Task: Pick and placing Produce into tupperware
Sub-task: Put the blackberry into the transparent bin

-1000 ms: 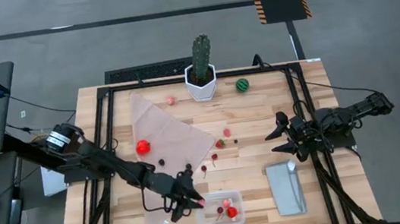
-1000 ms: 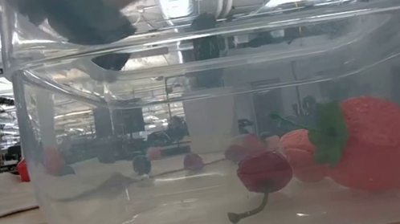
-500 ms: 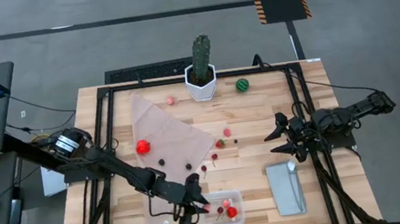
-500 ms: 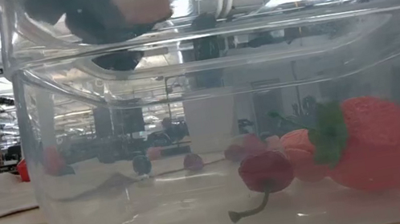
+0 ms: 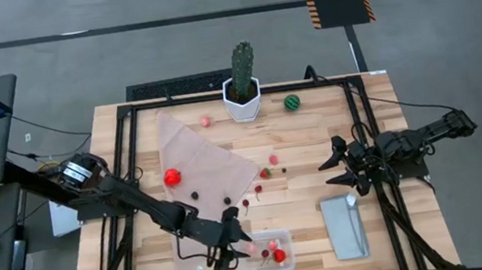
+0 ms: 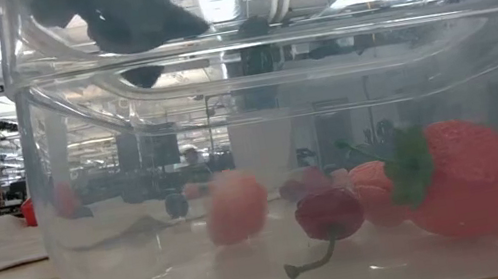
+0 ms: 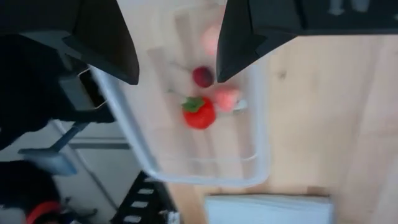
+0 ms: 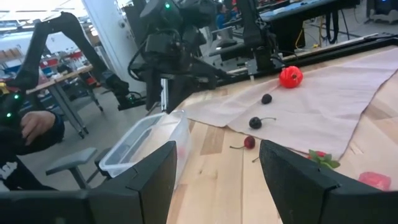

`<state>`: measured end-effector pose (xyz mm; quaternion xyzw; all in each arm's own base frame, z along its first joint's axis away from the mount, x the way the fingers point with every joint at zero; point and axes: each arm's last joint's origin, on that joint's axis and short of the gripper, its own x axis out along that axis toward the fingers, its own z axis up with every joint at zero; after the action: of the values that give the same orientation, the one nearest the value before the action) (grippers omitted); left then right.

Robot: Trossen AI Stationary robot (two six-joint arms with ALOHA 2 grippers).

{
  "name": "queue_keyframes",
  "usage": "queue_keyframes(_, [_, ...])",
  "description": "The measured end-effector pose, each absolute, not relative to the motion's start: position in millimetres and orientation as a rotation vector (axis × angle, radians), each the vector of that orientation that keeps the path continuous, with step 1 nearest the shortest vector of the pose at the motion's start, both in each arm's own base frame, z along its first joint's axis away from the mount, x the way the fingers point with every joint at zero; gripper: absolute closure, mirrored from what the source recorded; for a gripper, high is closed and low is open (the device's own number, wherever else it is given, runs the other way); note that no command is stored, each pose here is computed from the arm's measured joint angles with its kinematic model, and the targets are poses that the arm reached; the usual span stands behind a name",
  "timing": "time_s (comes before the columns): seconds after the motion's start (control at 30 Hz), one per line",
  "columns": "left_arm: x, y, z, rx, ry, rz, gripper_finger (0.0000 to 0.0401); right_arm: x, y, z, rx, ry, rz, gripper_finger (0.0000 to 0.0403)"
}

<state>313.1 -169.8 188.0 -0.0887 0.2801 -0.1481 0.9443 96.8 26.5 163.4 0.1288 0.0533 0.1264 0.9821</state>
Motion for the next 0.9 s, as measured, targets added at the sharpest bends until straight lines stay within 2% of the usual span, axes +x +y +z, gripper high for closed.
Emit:
queue_keyframes(0.4, [269,-141,228,-0.023,0.614,0.042,0.0195,97,27,163,0.27,0.109,0.255,0.0148])
queue_keyframes(0.7, [225,-107,223,0.028,0.832,0.377,0.0195,97,27,163,0.27,0.109,0.254,0.0148])
queue_keyframes(0.9, [223,-90,214,0.013,0.975,0.437,0.0195,97,26,163,0.27,0.108,0.253,0.0148])
